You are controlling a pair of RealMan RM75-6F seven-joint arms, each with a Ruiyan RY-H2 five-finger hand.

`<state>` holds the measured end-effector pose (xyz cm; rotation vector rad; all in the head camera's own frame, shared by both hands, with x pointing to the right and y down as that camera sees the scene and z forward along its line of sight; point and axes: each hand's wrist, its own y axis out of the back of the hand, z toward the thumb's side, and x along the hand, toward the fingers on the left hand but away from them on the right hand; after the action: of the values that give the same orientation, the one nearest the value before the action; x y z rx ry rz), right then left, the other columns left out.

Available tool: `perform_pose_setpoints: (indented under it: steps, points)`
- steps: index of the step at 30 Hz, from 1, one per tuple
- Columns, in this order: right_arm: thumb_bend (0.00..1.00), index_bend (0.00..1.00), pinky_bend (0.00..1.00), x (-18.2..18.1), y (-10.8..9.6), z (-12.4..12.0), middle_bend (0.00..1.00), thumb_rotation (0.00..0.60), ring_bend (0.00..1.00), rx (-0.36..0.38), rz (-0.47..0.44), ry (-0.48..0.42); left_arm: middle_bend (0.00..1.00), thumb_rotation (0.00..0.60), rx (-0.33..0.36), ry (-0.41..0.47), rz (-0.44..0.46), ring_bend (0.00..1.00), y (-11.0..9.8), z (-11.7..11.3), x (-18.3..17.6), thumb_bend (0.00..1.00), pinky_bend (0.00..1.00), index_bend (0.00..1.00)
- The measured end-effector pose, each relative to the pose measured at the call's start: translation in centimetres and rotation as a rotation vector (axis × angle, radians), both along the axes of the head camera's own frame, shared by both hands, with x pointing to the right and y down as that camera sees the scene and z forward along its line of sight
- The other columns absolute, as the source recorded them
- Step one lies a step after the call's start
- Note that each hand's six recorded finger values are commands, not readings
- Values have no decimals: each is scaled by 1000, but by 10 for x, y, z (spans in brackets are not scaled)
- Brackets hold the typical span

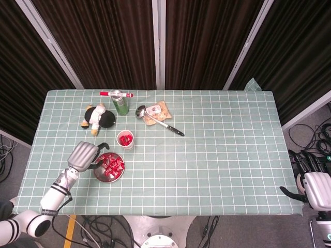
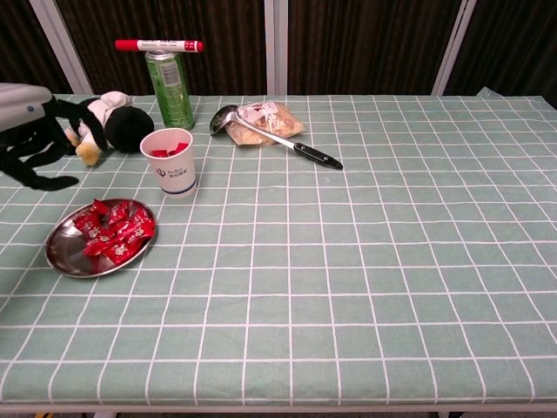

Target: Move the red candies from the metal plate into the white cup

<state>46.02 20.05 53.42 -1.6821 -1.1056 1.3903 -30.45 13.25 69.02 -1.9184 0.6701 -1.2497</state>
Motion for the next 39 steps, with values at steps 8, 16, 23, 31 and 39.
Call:
perform_pose_setpoints:
  steps: [8,16,23,31,39]
  points:
    - [49,0,3,-2,1,-1,147,600,0,3,-5,-1,915,600,-59,-57,99,862,24,21,6,287,1000,479]
    - [48,0,3,-3,1,-2,147,600,0,3,-6,0,916,600,-78,-123,135,862,27,40,7,299,1000,480]
    - [49,0,3,-2,1,-2,147,600,0,2,-2,4,916,600,-82,-173,146,862,22,54,0,310,1000,494]
    - [49,0,4,-3,0,-1,147,600,0,-1,-2,5,918,600,-77,-183,154,862,20,63,0,310,1000,517]
    - [47,0,4,-1,1,0,147,600,0,-4,4,8,922,600,-81,-188,147,862,17,70,0,311,1000,557]
